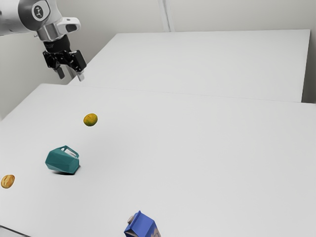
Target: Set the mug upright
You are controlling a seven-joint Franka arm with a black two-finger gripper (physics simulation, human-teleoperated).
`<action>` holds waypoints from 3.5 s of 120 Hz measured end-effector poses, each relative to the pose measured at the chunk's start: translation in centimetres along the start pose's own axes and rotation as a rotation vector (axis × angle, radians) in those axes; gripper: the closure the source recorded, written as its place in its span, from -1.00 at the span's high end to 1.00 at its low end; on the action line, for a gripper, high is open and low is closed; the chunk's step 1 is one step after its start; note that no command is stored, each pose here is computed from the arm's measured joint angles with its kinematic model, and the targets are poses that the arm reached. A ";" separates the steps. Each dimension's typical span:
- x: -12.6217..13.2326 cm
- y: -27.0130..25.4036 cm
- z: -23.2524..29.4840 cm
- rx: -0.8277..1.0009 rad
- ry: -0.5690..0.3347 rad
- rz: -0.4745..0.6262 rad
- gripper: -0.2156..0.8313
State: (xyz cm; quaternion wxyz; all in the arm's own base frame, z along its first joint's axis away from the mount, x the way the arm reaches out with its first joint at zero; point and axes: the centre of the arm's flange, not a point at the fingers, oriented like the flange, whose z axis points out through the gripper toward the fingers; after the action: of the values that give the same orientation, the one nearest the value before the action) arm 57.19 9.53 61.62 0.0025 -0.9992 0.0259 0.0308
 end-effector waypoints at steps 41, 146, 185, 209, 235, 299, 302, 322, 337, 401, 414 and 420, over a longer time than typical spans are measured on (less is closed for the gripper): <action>-0.9 0.1 0.2 -0.008 -0.007 0.004 0.59; -13.8 -27.2 16.7 -0.561 0.024 -0.223 0.59; -13.4 -29.4 26.8 -0.736 0.040 -0.158 0.59; -14.0 -26.4 30.8 -0.862 0.058 -0.129 0.59; -14.1 -24.2 33.1 -0.929 0.071 -0.100 0.59; -14.1 -23.0 33.2 -0.946 0.119 -0.036 -0.76; -14.0 -22.8 32.9 -0.945 0.121 -0.029 -0.78; -14.6 -20.8 29.3 -0.930 0.168 0.024 -0.87; -13.8 -18.8 26.7 -0.898 0.186 0.077 -0.89; -4.1 -2.0 17.1 -0.228 -0.002 0.416 -0.91; -2.3 2.7 17.5 -0.148 0.001 0.468 -0.91; -1.6 5.0 17.5 -0.124 0.009 0.491 -0.91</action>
State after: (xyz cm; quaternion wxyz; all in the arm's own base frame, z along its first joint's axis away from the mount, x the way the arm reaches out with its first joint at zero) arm 54.28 4.76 44.22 -0.0663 -0.9613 0.2660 0.0278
